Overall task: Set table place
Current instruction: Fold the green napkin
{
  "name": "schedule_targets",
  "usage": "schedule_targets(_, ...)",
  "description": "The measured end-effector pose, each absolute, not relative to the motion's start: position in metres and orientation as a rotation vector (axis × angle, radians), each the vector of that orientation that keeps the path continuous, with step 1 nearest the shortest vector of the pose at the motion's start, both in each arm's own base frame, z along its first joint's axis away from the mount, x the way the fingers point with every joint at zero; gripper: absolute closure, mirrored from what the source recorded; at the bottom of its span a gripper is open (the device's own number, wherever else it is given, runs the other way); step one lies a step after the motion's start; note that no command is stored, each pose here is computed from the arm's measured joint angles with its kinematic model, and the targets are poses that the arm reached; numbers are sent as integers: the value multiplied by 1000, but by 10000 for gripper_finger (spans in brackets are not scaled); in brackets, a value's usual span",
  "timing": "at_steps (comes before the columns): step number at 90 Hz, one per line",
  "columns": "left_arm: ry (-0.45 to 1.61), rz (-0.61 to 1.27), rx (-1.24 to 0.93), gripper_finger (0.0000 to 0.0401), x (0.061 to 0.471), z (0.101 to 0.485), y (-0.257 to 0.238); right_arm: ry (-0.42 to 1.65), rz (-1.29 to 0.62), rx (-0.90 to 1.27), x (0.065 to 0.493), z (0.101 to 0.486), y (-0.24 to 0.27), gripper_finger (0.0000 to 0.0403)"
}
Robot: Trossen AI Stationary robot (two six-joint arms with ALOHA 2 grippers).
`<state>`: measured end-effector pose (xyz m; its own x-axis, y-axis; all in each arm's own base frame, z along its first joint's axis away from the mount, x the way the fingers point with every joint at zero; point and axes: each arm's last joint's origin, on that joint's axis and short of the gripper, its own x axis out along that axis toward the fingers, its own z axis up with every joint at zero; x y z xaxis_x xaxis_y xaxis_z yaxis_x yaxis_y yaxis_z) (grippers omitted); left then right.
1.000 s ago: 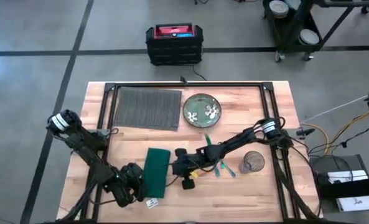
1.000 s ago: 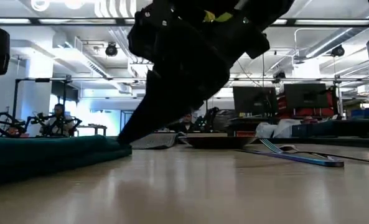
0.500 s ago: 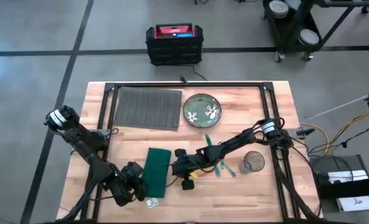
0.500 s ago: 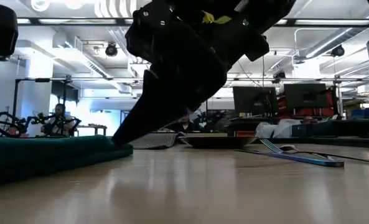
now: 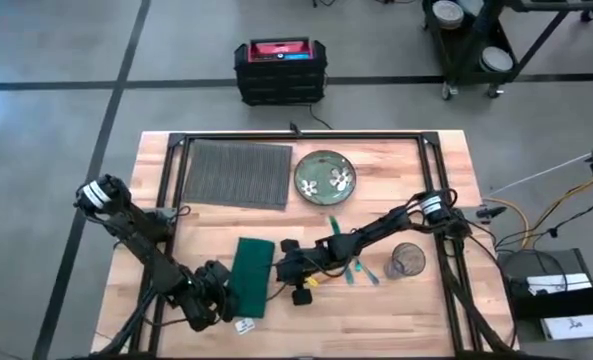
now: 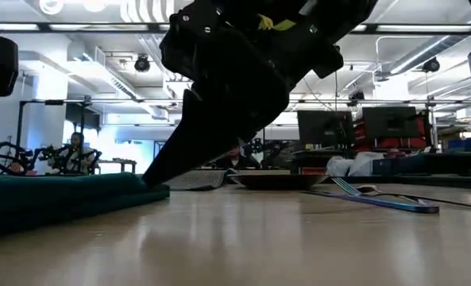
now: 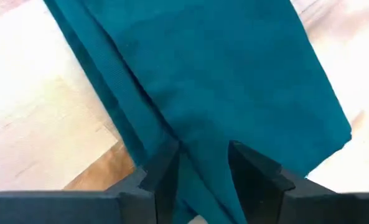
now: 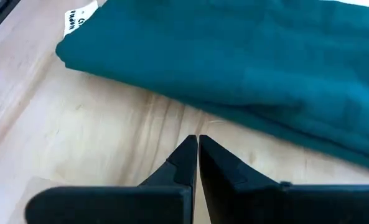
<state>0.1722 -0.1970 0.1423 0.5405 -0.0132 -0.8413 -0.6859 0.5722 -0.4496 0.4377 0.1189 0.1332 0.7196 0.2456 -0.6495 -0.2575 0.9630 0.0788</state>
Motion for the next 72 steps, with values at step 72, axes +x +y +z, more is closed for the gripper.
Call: schedule_targets(72,976,367,-872,384,171,154,-197,675,289,-22,439,136,122,401)
